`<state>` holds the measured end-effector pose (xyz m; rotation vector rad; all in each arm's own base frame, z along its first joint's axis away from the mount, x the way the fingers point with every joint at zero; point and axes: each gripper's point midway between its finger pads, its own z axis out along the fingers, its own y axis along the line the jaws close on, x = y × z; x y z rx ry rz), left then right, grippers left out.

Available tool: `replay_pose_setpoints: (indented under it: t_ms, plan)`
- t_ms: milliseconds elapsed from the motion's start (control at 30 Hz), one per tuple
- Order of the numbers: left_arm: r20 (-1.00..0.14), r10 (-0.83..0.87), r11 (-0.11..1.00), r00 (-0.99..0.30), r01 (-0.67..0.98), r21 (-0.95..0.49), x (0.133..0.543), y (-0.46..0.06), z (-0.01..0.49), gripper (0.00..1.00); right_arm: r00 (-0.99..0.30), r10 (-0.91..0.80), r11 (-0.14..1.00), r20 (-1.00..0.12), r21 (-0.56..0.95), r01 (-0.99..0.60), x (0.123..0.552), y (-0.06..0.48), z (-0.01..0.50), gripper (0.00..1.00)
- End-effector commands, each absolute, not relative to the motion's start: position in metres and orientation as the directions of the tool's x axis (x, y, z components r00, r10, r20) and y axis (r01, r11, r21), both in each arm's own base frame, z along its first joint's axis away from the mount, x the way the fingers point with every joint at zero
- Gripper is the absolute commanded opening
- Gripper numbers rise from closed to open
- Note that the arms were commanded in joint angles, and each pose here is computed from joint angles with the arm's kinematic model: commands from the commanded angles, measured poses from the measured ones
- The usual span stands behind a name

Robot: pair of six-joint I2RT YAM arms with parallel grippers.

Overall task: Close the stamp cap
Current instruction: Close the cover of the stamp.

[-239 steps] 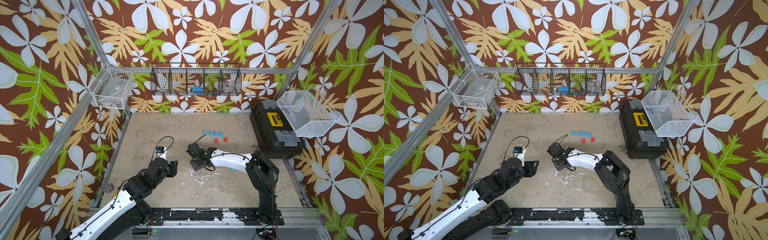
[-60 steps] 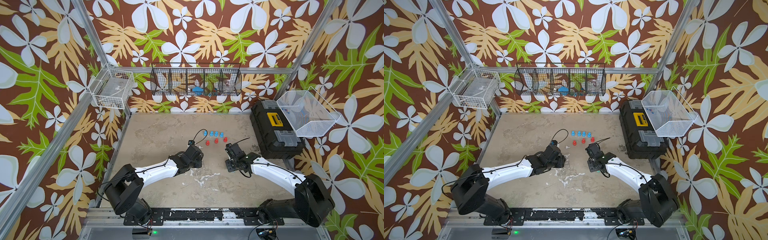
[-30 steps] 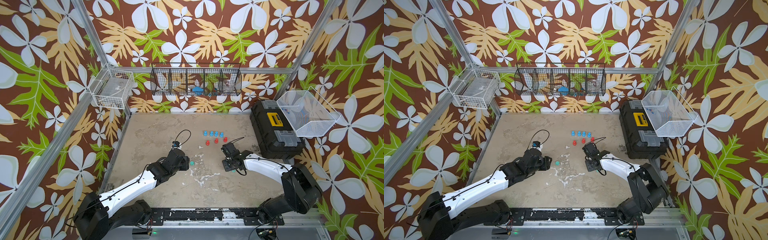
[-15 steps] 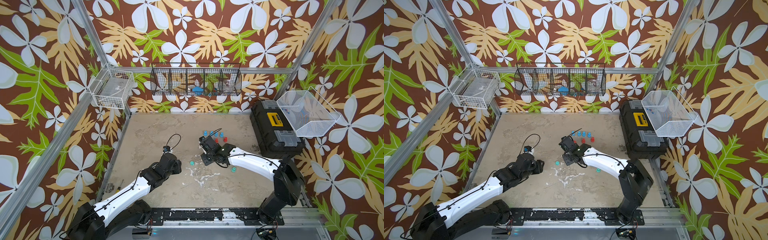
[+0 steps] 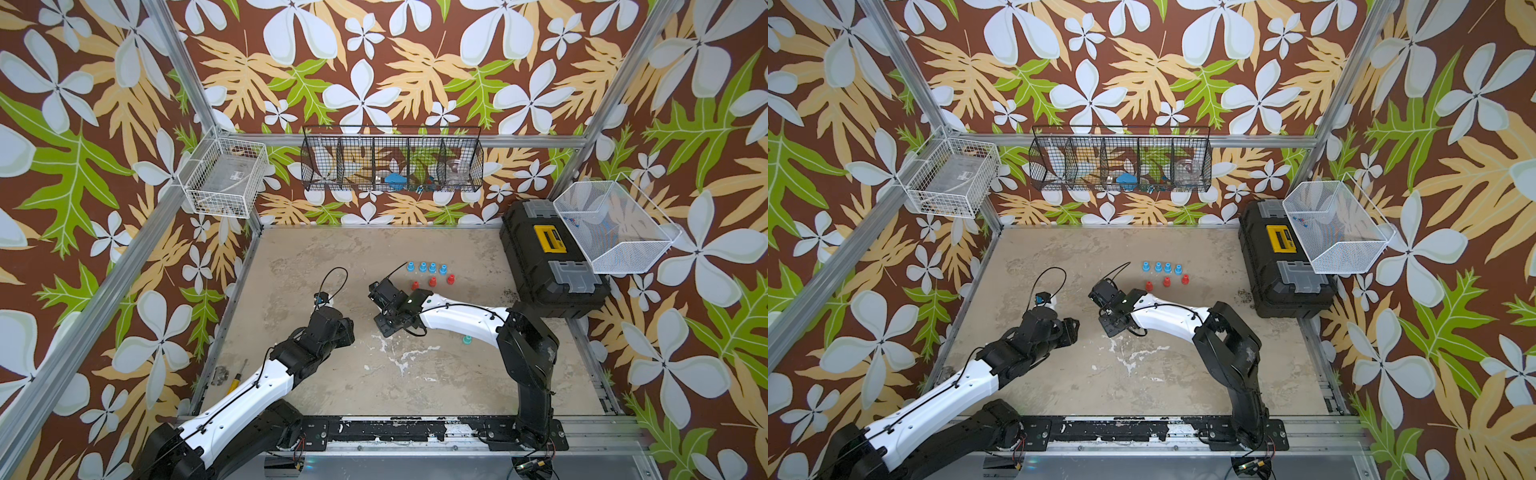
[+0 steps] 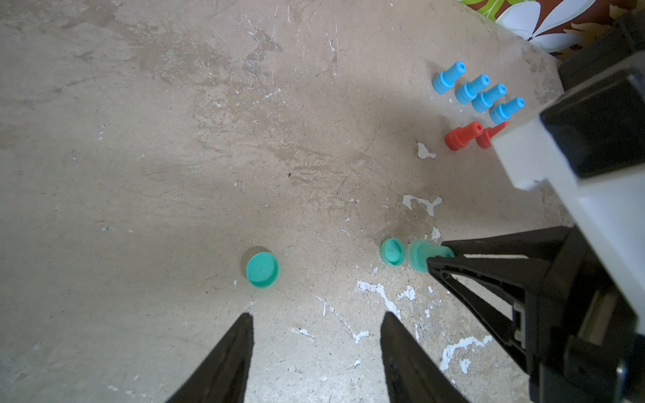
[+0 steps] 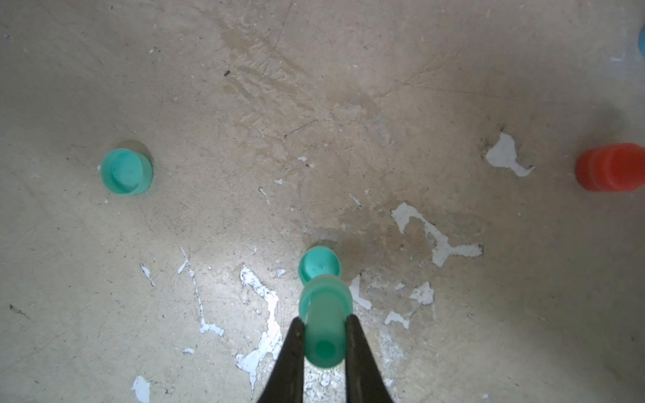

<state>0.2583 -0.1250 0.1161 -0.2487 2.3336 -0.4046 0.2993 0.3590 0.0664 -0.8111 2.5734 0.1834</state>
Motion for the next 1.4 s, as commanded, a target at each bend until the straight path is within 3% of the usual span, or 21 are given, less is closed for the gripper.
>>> replay_pose_setpoints:
  t_ms: [0, 1367]
  plan:
    - [-0.634, -0.301, 0.928, -0.712, -0.067, -0.365, 0.257, -0.125, 0.114, 0.6, -0.737, -0.511, 0.82, -0.444, 0.005, -0.572, 0.301, 0.365, 0.067, 0.11]
    - [-0.626, -0.302, 0.925, -0.719, -0.062, -0.376, 0.258, -0.125, 0.111, 0.6, -0.75, -0.526, 0.824, -0.401, -0.022, -0.567, 0.301, 0.358, 0.047, 0.1]
